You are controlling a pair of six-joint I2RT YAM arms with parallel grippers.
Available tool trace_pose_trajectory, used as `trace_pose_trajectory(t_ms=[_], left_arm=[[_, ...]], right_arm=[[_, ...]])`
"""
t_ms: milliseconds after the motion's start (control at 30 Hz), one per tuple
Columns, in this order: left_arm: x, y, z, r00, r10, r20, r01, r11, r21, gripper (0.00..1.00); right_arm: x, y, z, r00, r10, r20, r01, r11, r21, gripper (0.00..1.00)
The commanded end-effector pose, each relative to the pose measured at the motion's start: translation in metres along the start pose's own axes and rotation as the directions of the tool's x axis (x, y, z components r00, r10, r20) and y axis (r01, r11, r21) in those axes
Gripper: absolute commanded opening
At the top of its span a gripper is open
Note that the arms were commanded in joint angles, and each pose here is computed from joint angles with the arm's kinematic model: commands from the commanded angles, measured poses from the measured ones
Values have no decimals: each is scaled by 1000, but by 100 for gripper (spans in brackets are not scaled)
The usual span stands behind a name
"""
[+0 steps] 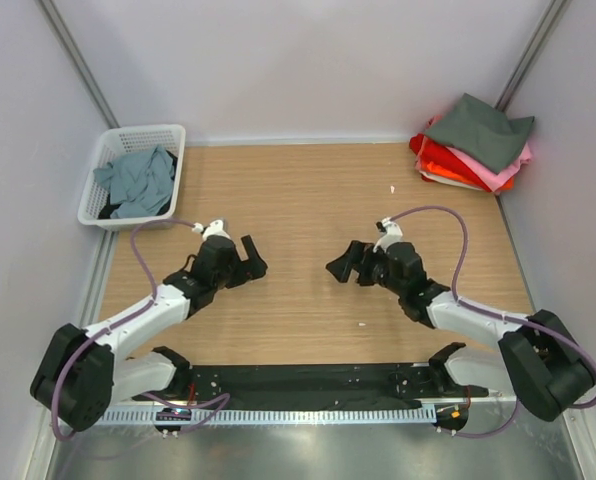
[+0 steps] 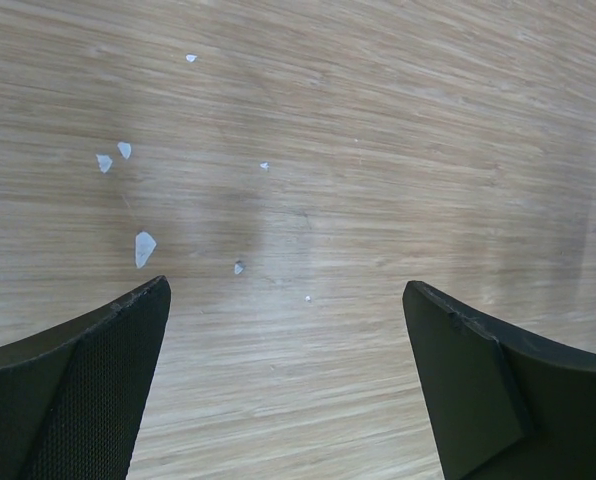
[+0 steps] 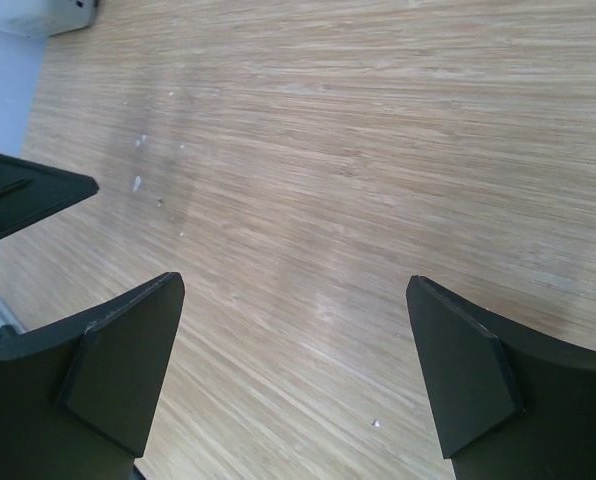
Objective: Fold and stack the t-shirts
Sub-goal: Reset both grippers
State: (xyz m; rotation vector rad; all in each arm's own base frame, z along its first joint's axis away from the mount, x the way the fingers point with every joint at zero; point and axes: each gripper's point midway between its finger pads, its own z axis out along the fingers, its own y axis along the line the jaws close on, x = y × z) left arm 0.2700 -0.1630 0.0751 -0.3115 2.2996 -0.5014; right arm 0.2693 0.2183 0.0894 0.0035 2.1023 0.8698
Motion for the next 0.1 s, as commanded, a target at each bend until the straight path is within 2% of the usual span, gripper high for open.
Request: trace_pose_trajectory(t_ms=[0,67], left_arm=[[-23,-10,-8,998,-6,65,5,1000,9,100],[-35,-17,-15,997,2,83,-4,1000,17,100]], right_arm=[[-24,26,-13,993,-21,117,34,993,-115,100],[-25,24,-16,991,-15,134,30,994,-108,100]])
